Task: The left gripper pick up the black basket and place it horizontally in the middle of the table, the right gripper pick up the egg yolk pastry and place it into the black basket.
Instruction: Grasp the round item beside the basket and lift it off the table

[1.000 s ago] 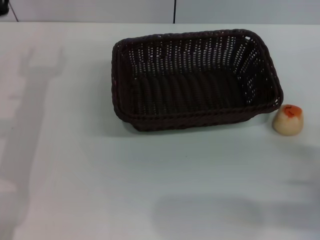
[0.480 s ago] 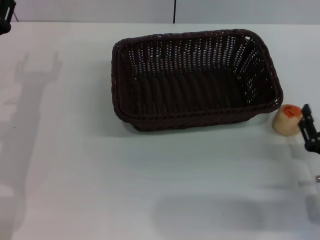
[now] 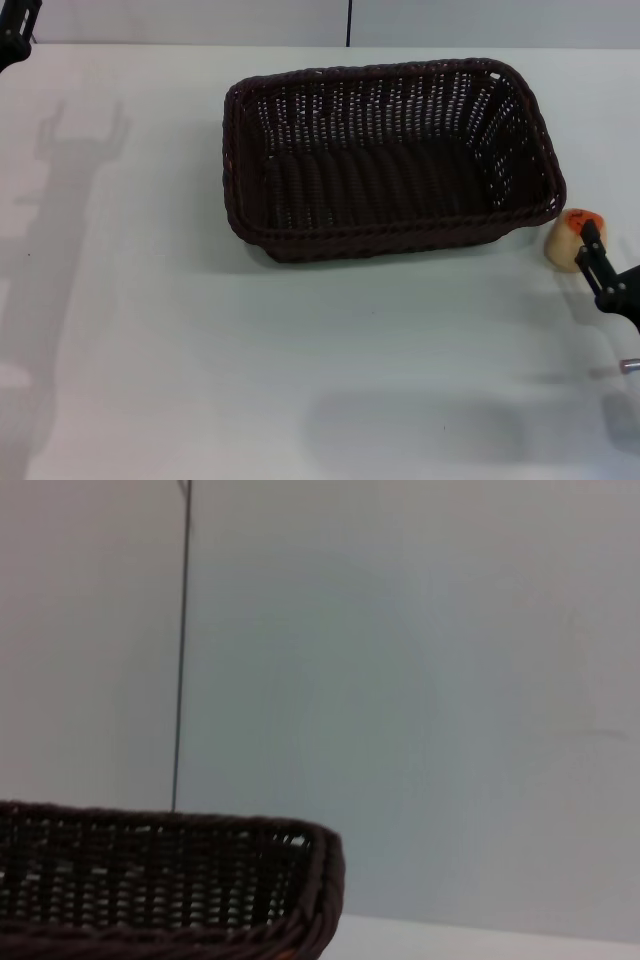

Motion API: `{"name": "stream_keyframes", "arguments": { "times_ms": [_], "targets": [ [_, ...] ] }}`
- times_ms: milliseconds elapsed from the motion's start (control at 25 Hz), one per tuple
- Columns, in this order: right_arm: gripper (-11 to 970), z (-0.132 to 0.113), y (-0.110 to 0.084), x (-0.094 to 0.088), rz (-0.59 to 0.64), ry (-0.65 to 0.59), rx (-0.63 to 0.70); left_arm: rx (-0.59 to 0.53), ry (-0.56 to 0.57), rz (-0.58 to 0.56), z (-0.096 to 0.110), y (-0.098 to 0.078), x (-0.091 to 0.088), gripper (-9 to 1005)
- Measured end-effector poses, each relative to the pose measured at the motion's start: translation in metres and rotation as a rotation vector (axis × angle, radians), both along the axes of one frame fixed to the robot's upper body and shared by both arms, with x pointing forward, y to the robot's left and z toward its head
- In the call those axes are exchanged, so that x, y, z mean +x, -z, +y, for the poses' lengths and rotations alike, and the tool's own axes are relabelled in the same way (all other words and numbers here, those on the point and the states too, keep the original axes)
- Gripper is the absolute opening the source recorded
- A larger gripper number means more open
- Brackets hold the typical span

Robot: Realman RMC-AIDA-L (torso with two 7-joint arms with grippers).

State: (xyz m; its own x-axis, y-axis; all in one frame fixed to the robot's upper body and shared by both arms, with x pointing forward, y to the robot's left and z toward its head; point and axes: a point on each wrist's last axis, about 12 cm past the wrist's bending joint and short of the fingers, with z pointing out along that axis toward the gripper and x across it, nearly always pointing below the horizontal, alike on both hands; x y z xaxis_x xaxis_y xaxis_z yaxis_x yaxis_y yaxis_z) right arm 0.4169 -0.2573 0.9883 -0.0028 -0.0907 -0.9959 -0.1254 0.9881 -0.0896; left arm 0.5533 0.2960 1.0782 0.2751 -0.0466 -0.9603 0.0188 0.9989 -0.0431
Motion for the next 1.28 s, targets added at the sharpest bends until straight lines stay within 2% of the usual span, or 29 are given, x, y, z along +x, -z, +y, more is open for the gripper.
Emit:
{"name": "stream_keyframes", "arguments": {
  "times_ms": [240, 880, 1240, 1280],
  "targets": [
    [741, 0.002, 0.003, 0.008, 0.036, -0.013, -0.006, 0.004, 0.006, 0.002, -0.001, 0.0, 0.0, 787],
    [732, 0.001, 0.009, 0.015, 0.095, -0.008, -0.014, 0.006, 0.012, 0.002, -0.002, 0.001, 0.0, 787],
    [725, -0.001, 0.01, 0.022, 0.126, 0.027, 0.011, 0.009, 0.018, -0.001, -0.002, 0.0, 0.0, 786],
    [681, 0.0, 0.01, 0.022, 0.133, 0.03, 0.015, 0.01, 0.019, -0.002, -0.002, 0.0, 0.0, 786]
  ]
}}
